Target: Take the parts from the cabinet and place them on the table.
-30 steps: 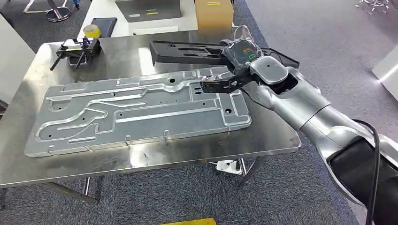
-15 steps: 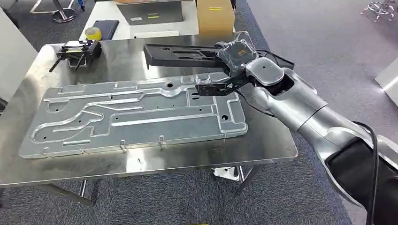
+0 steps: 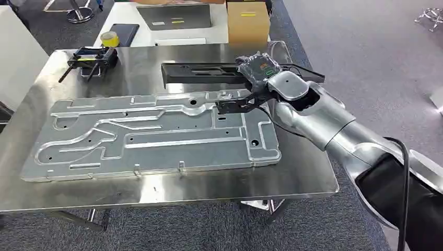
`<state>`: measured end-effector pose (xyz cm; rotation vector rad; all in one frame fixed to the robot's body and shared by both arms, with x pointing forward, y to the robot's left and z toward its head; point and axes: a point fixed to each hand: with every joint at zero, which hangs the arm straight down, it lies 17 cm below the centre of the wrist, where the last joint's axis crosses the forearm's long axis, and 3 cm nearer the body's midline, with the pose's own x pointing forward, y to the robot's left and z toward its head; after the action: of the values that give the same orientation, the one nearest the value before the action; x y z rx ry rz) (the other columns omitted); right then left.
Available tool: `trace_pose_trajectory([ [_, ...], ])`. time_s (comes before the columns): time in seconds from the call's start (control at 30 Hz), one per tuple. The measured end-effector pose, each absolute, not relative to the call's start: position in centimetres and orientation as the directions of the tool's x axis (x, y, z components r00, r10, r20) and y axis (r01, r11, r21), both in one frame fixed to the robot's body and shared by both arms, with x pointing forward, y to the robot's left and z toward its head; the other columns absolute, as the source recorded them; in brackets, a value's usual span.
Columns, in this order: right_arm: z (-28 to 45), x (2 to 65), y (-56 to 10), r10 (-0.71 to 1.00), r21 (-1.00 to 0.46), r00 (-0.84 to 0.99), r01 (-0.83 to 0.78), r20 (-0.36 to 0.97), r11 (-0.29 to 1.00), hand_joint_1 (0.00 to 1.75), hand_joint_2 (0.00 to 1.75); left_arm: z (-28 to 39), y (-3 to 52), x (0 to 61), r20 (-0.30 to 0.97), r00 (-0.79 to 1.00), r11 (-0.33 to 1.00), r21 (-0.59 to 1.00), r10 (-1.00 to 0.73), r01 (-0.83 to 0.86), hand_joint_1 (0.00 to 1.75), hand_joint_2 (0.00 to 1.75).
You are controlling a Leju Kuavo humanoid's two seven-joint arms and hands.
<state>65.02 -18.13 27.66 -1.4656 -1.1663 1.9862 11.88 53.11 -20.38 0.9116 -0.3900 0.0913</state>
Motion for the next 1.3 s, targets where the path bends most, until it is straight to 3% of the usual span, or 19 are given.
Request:
trace_pose_trajectory([
  [1.3, 26.1, 64.6, -18.1, 0.75, -0.823, -0.367, 0.085, -0.55, -0.562, 1.75, 1.75, -20.5, 51.9, 12.9, 0.37, 0.915, 0.63, 0.752, -0.162, -0.194, 0.0, 1.75],
])
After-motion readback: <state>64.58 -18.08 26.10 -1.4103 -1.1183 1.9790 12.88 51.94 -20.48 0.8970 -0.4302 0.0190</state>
